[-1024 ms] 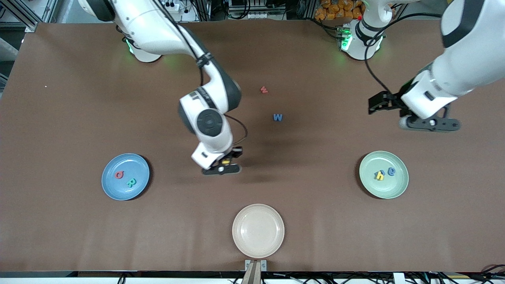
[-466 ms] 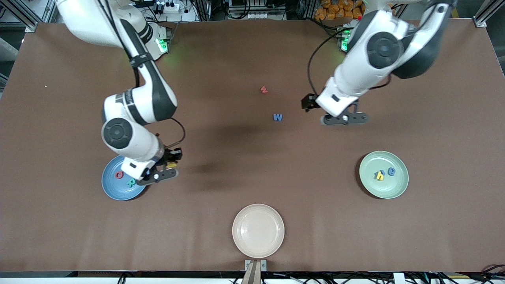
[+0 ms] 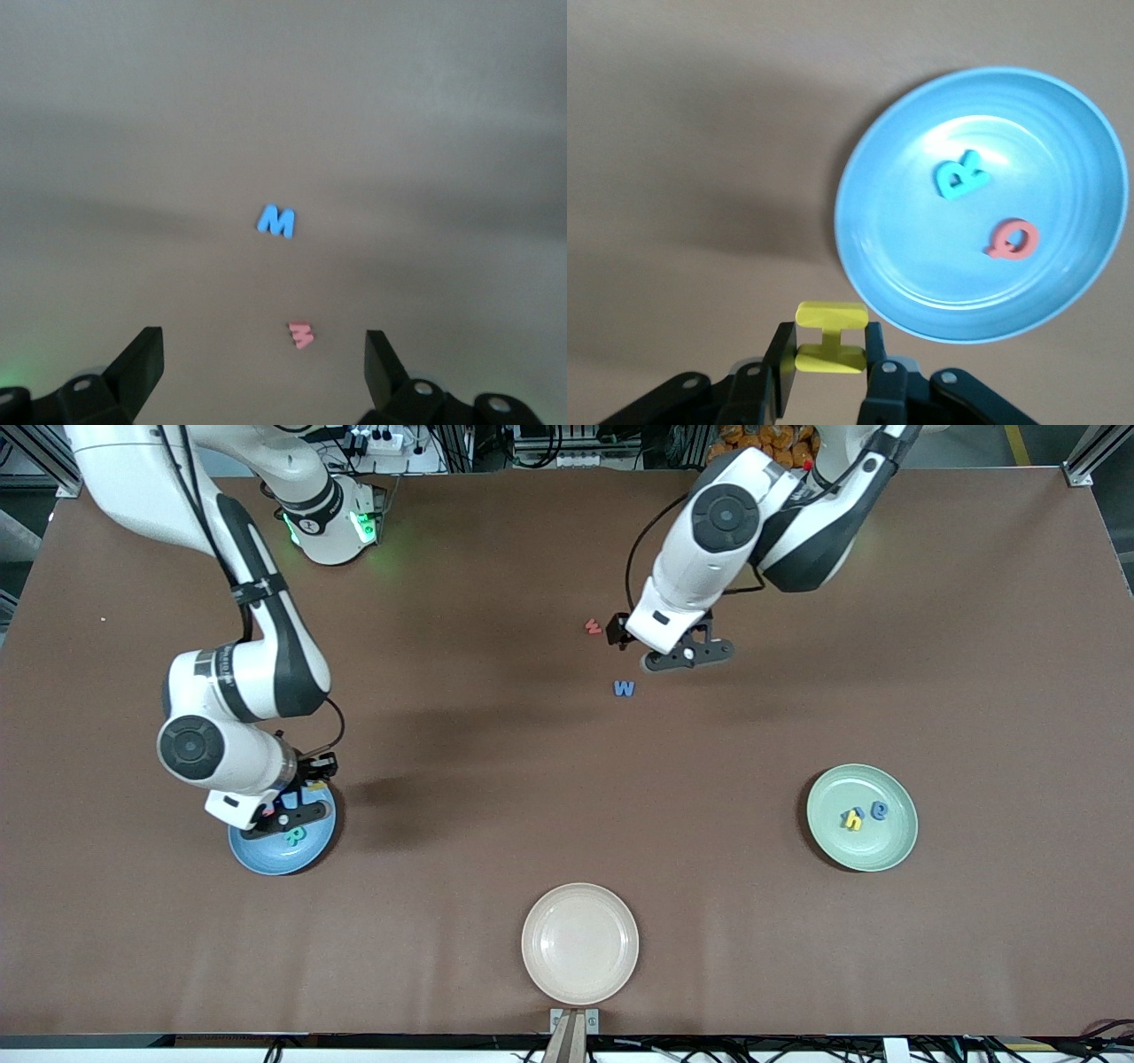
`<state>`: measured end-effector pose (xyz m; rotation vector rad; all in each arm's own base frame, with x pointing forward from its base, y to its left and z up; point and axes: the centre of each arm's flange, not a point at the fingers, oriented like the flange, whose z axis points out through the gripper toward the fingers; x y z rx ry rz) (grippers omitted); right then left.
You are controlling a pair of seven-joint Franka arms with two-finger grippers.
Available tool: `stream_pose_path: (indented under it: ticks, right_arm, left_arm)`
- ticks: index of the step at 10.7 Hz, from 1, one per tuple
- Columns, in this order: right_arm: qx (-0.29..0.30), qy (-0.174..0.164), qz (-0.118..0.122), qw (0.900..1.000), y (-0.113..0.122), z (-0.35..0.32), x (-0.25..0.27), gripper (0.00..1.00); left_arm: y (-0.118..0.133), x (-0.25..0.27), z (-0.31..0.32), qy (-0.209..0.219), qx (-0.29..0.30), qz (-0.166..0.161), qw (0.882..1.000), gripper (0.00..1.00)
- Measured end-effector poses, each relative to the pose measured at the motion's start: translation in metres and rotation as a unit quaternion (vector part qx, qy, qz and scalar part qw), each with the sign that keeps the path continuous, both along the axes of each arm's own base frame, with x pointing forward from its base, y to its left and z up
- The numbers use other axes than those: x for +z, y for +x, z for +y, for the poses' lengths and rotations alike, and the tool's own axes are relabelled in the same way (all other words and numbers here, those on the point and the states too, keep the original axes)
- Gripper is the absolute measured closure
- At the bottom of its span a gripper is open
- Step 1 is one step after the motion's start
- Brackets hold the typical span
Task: Sort uppercase to blue plate, lowercase to green plate
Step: 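Carry the H to the blue plate while the left gripper reaches the w, then release the H on the blue plate while the left gripper grasps the w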
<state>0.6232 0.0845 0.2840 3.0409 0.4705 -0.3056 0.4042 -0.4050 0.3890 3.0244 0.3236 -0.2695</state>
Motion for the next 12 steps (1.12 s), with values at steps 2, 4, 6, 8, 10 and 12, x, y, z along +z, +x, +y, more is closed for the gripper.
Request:
stream_pose_path:
  ticks: [2,4,6,8,10,12]
  right_arm:
    - [-0.004,-0.001,0.007,1.0,-0.003,-0.006,-0.005,0.64]
    - [-0.009,-0.003,0.009,1.0,-0.004,-0.015,-0.009,0.64]
    - [-0.013,-0.01,0.004,1.0,-0.004,-0.03,-0.015,0.64]
    - [-0.013,-0.013,-0.004,1.0,-0.001,-0.044,-0.031,0.64]
    - [-0.012,-0.011,-0.008,1.0,0.001,-0.056,-0.051,0.64]
    - [-0.012,-0.011,-0.01,1.0,0.002,-0.058,-0.059,0.64]
  left_arm:
    - [-0.024,-0.028,-0.017,0.001,-0.003,0.008,1.0,0.0]
    - [-0.041,-0.065,-0.032,0.005,0.008,0.012,1.0,0.0]
    - [-0.065,-0.103,-0.053,0.037,0.025,0.006,0.999,0.0]
    - [-0.092,-0.135,-0.074,0.045,0.034,0.019,0.998,0.0]
    - [-0.112,-0.158,-0.087,0.051,0.032,0.02,0.998,0.0]
    - [-0.118,-0.176,-0.089,0.063,0.034,0.005,0.997,0.0]
